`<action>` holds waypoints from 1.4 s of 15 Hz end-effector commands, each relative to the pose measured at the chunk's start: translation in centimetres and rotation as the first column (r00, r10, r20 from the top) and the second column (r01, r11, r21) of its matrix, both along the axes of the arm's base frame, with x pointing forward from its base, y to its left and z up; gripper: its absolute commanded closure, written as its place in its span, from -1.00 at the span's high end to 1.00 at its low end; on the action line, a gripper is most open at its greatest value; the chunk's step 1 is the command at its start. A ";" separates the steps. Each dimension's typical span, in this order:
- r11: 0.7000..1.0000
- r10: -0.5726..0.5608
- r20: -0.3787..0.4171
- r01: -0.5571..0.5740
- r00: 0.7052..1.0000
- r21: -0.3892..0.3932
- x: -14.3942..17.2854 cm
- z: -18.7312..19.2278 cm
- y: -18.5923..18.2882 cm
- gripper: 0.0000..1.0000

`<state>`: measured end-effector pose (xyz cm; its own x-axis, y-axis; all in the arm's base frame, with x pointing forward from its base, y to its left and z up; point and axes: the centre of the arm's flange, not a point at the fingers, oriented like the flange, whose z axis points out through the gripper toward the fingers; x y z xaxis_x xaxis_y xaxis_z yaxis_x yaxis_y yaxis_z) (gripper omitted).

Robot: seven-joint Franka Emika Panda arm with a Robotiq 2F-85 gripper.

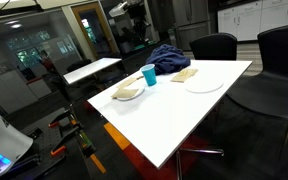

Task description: Pick up the pen from the table and put it in the light blue cup.

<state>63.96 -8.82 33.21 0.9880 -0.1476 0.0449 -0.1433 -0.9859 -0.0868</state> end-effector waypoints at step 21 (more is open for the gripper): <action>0.954 0.286 0.092 -0.292 0.954 0.060 0.7 0.4 0.5 -0.93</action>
<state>64.35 -8.02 34.05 0.9949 0.0816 0.0585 0.0877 -0.9900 -0.1106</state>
